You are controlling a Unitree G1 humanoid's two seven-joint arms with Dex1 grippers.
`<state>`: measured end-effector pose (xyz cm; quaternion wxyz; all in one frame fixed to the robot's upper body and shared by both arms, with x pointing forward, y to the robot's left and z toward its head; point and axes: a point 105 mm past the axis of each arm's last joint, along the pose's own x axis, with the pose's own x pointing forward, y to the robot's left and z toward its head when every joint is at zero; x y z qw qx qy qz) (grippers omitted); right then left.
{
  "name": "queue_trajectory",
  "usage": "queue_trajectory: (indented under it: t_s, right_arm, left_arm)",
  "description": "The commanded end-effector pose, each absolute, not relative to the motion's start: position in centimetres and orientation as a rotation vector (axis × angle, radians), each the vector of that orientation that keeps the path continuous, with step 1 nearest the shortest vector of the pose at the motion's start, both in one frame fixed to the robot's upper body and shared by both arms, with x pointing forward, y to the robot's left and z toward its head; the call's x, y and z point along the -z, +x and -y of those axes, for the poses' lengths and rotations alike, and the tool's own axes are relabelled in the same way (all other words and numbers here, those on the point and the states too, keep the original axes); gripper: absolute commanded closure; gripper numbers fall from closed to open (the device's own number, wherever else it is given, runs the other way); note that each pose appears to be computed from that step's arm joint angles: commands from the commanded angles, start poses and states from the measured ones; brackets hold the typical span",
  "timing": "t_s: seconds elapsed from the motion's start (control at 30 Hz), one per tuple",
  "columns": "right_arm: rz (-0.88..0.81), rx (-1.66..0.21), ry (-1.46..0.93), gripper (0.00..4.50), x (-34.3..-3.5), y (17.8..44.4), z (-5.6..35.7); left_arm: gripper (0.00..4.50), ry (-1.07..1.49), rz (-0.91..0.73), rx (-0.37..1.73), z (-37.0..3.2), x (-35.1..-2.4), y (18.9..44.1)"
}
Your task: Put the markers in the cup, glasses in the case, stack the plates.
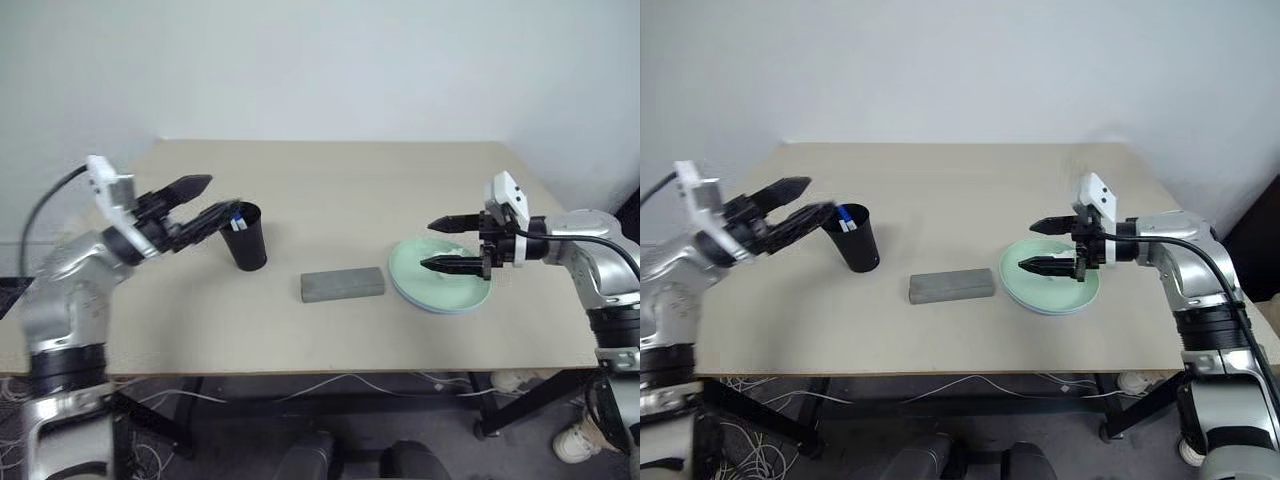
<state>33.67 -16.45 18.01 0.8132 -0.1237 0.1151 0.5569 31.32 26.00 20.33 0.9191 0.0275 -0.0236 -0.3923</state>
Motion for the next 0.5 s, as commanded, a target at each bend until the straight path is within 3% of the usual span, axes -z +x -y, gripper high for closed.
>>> queue_trajectory:
  t_s: [0.03, 0.2, 0.5]
  right_arm:
    - [-0.199, -1.17, -0.263, 0.0, -18.9, 33.0, 16.6]
    - [-0.196, -1.144, -0.236, 0.0, -18.8, 32.6, 16.7]
    - [-0.205, -1.162, -0.228, 0.0, -18.4, 32.2, 15.8]
  left_arm:
    - [0.04, 0.093, 0.056, 0.819, -27.9, -20.5, 29.4]
    - [0.04, 0.072, 0.02, 0.797, -30.2, -20.0, 27.2]
    - [0.04, 0.047, -0.007, 0.792, -29.5, -19.2, 25.2]
